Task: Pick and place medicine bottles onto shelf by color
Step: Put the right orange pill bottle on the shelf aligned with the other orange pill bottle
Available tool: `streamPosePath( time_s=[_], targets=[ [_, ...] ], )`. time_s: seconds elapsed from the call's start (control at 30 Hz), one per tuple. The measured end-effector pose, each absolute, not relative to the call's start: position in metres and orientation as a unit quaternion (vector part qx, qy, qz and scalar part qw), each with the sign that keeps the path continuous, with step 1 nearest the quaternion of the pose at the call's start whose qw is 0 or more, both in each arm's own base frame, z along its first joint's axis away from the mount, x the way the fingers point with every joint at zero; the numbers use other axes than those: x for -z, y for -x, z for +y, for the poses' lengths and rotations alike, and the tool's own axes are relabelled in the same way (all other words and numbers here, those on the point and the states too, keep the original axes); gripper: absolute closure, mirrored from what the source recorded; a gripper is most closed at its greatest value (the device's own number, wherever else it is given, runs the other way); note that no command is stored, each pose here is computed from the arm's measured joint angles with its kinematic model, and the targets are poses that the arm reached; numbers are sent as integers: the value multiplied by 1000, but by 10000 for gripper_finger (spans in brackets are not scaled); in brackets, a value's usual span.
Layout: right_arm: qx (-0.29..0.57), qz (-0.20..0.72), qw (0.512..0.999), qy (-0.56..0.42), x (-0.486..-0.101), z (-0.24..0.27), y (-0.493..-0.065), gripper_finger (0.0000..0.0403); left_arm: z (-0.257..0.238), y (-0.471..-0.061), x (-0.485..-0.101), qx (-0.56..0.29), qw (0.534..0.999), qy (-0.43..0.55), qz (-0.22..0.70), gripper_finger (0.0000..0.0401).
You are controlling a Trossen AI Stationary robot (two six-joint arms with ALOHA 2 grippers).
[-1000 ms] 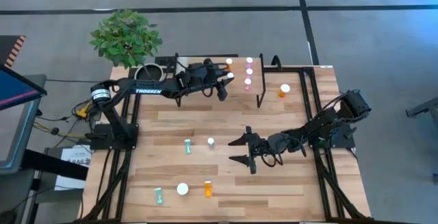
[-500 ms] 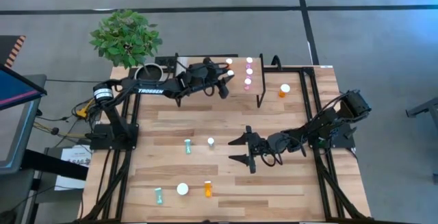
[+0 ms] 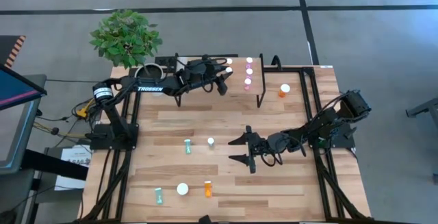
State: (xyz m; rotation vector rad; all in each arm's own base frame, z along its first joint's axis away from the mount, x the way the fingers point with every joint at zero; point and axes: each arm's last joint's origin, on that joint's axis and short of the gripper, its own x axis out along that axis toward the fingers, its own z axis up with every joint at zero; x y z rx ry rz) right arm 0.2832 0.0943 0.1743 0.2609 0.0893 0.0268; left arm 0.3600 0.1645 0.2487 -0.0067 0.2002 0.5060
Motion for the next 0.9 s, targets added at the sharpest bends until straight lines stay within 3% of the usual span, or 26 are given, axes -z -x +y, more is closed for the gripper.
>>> streamPosePath(
  time_s=[0.9],
  targets=[
    [-5,56,990,-130,-172,90,-284,108,173,-367,-229,-232,967,28,101,282]
  ],
)
